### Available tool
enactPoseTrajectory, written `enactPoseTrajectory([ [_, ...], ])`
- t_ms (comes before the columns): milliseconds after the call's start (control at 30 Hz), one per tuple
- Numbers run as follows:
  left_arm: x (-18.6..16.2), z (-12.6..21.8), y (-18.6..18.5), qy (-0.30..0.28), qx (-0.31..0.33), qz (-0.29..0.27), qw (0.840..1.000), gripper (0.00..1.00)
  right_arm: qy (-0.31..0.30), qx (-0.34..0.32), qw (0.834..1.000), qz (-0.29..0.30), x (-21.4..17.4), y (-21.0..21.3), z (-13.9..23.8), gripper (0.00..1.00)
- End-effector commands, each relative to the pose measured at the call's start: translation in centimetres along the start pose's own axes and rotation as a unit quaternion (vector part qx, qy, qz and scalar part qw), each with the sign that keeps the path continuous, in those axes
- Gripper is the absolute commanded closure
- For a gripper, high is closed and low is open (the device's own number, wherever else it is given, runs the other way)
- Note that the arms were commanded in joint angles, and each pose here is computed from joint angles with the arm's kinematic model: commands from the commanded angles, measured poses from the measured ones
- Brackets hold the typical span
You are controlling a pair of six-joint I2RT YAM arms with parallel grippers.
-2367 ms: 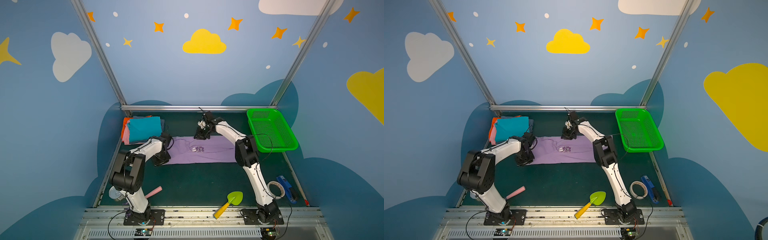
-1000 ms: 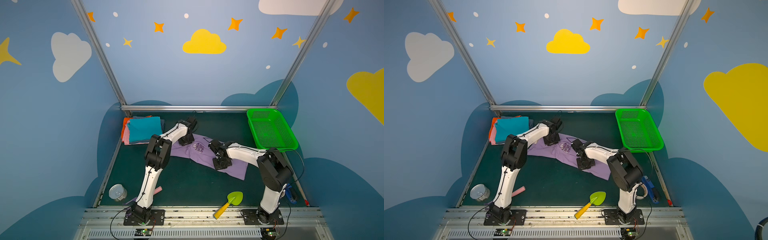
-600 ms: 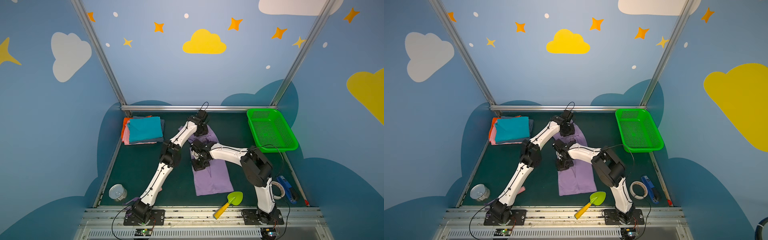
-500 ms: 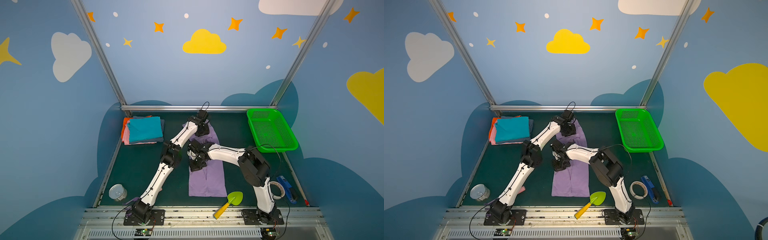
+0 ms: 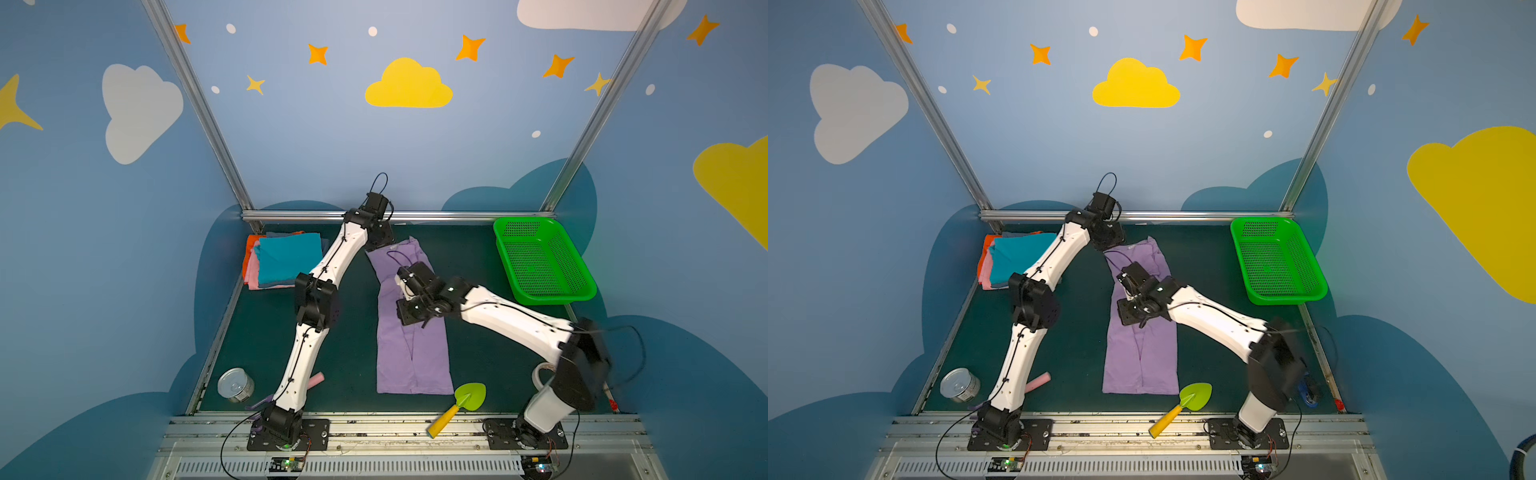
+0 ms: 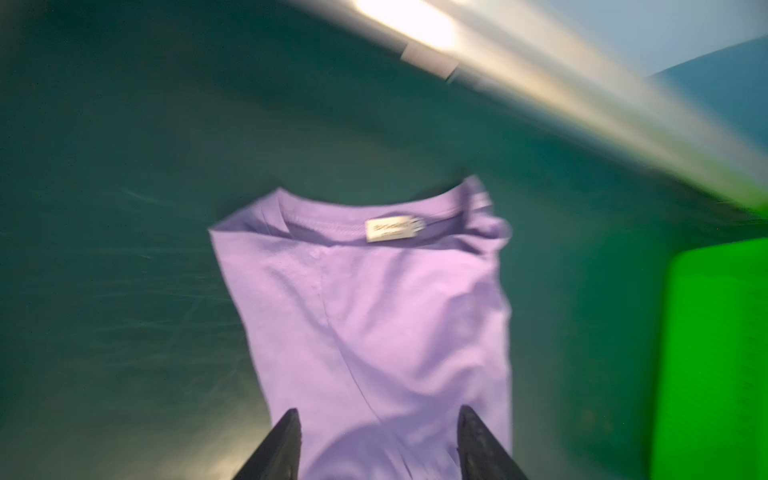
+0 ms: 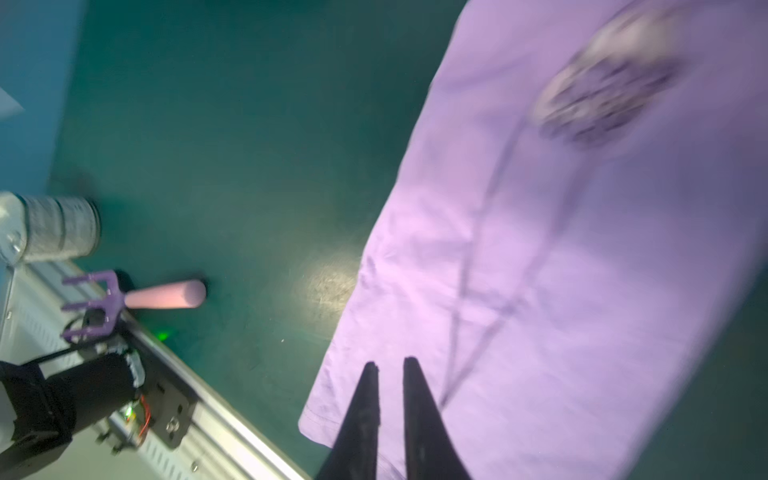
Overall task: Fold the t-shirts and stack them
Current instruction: 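Swing the strip with both grippers so the collar points away from the robot, then move the right gripper to the near hem while the left gripper holds the collar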
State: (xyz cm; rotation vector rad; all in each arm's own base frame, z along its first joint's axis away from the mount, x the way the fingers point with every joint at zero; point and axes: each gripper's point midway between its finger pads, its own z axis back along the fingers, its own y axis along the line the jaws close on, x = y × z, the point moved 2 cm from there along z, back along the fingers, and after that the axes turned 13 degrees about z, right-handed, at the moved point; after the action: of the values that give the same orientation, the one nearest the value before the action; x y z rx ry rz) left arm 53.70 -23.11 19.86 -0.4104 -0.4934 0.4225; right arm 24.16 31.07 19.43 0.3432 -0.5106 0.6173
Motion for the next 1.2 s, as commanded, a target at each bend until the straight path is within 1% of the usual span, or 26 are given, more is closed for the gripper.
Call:
enactPoseTrajectory([
  [0,-1.1,6.0,-1.4,-0.034,0.001,-0.042,0.999,0.39,0.000,-0.113,0.994,-0.005,-3.1,-4.4,2.3,0.82],
  [100,-3.3,7.0,-0.5,-0.032,0.003,-0.052,0.998,0.38,-0.011,-0.145,0.989,-0.025,-5.5,-6.2,3.0,0.82],
  [167,-4.7,6.3,0.5,-0.027,0.010,-0.048,0.998,0.38,-0.011,-0.144,0.989,-0.036,-7.1,-6.5,2.9,0.85],
  [233,-6.0,4.8,1.5,-0.007,0.018,-0.034,0.999,0.40,-0.008,-0.133,0.990,-0.047,-8.7,-6.6,2.6,0.90],
  [367,-8.1,0.9,3.0,0.029,0.048,-0.022,0.998,0.45,0.014,-0.115,0.991,-0.063,-11.4,-6.6,2.0,0.92],
  [533,-9.2,-3.5,4.8,0.049,0.095,-0.021,0.994,0.50,0.075,-0.076,0.992,-0.075,-14.8,-5.7,0.2,0.92],
  [600,-9.4,-5.0,5.4,0.055,0.115,-0.023,0.992,0.51,0.105,-0.072,0.988,-0.088,-15.9,-5.5,-0.6,0.93],
  [667,-9.3,-6.2,6.1,0.057,0.133,-0.021,0.989,0.52,0.141,-0.079,0.982,-0.101,-16.9,-5.5,-1.3,0.95],
  [767,-9.0,-8.0,7.3,0.060,0.164,-0.018,0.984,0.53,0.185,-0.085,0.974,-0.096,-17.7,-5.3,-2.7,1.00],
  [833,-8.5,-9.2,8.6,0.061,0.189,-0.007,0.980,0.53,0.209,-0.079,0.971,-0.091,-17.9,-4.9,-3.6,1.00],
  [900,-7.8,-10.1,9.5,0.062,0.197,0.005,0.978,0.53,0.226,-0.076,0.967,-0.087,-18.0,-4.5,-4.6,1.00],
  [1033,-5.8,-11.6,11.1,0.059,0.194,0.032,0.979,0.52,0.251,-0.066,0.963,-0.078,-18.0,-3.8,-6.4,1.00],
  [1167,-3.4,-13.1,11.5,0.054,0.167,0.052,0.983,0.47,0.281,-0.054,0.955,-0.076,-18.4,-3.2,-8.1,1.00],
])
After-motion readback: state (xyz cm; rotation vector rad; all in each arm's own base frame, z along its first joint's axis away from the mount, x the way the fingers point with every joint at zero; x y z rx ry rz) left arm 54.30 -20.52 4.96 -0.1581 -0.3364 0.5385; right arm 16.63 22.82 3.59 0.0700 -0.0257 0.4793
